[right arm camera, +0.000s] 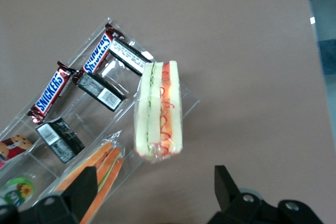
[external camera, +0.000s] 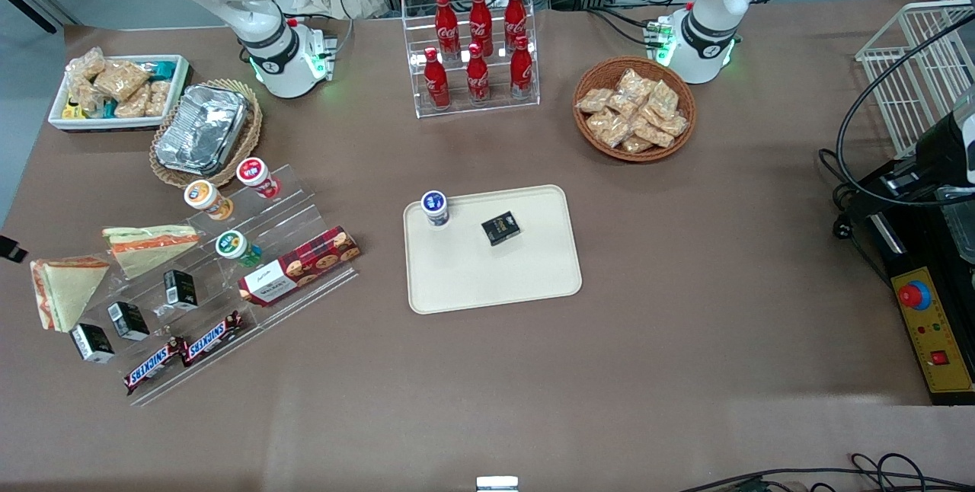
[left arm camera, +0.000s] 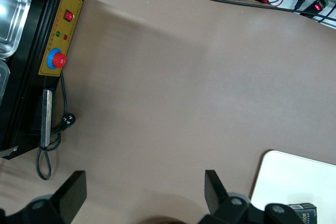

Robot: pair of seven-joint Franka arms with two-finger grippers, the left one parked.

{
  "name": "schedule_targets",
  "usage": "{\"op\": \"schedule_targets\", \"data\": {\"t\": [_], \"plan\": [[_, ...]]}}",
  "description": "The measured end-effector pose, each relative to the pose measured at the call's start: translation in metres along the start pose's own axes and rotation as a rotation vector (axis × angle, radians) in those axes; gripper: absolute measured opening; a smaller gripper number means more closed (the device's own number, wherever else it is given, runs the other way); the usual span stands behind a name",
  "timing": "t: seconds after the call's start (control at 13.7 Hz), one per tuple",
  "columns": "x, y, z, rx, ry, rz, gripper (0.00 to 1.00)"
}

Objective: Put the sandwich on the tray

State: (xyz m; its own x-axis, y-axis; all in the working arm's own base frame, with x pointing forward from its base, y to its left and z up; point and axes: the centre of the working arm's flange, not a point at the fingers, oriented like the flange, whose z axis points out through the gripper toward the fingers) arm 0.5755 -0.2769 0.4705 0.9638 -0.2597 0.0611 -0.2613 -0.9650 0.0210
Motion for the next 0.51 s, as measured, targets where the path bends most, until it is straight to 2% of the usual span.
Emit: {"op": "schedule_targets", "data": {"t": [0.15,0.37,0.51], "plan": [[0.002,-0.001,0.023,0.026,-0.009,0.012,0.99],[-0.006,0.014,0.055,0.06,0.015,-0.008,0.99],[-0.013,0.022,0.07,0.066,0.012,-0.016,0.99]]}}
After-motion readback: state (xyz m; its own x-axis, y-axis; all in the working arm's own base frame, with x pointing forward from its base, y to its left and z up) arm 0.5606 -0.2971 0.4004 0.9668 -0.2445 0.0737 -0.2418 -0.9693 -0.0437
